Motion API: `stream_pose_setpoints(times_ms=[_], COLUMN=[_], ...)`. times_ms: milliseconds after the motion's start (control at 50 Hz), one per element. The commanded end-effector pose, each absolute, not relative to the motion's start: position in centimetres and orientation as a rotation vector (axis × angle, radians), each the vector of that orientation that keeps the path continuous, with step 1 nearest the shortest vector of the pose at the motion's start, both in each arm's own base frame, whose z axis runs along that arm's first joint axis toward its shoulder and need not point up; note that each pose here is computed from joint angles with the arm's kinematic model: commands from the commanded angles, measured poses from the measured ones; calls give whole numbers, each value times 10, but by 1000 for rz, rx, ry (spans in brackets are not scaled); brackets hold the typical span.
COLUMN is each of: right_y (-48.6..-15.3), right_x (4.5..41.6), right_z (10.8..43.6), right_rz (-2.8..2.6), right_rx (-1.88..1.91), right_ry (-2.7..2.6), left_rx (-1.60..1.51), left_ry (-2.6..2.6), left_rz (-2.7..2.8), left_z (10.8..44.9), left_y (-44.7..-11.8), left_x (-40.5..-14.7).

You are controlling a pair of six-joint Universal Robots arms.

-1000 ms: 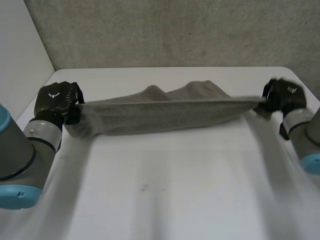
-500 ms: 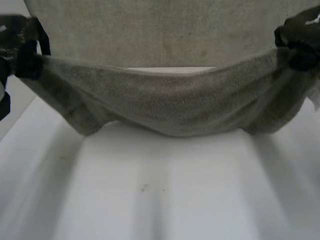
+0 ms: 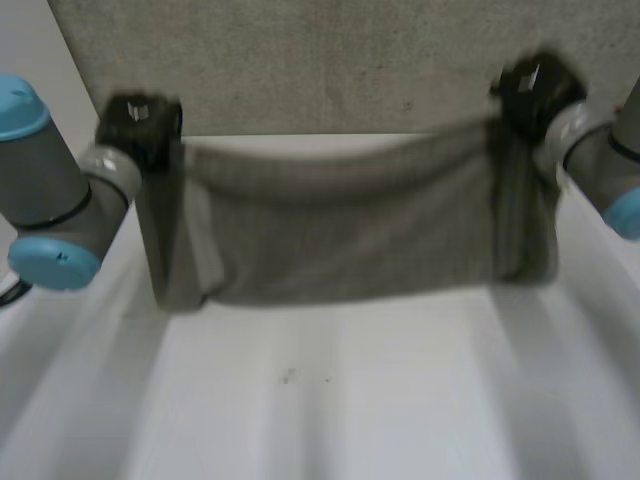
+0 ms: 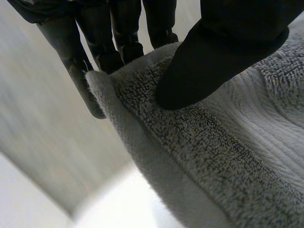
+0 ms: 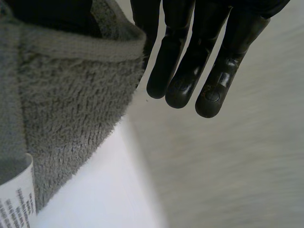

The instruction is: Fold the towel.

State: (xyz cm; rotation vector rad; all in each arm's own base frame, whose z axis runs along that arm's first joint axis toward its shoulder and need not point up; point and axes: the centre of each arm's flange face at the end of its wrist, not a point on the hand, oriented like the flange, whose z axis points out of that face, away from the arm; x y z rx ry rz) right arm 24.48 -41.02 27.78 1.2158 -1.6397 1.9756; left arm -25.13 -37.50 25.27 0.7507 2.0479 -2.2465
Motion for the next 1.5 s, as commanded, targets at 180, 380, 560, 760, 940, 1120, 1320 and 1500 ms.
stream_pose_setpoints(times_ms=[180,380,560,760,940,1120,1320,1500], right_y=[-400,-392,-370,-310,-266,-304,-379,-423], right_x=[238,244,236,200,179,186,206,223], right_z=[385,285,182,193,245,246,183,144], right_rz=[2572,2336,1902,1485,1362,1547,1662,1867], right_rx=[698,1091,1315,1526,1600,1627,1604,1478], right_ry=[-1114,-1641,-2131,-2258,-2251,-2096,-1901,-1671], left_rx=[441,537,650,817,863,850,839,760], left_ry=[1173,1713,2113,2361,2411,2301,2217,2090], left_rz=[-2925,-2603,-2261,-1790,-1612,-1743,-1841,-1936], left_z=[383,269,176,166,228,228,175,146], left_y=[-371,-372,-345,-276,-209,-248,-341,-387], left_x=[-251,-232,-225,-195,-171,-181,-208,-221])
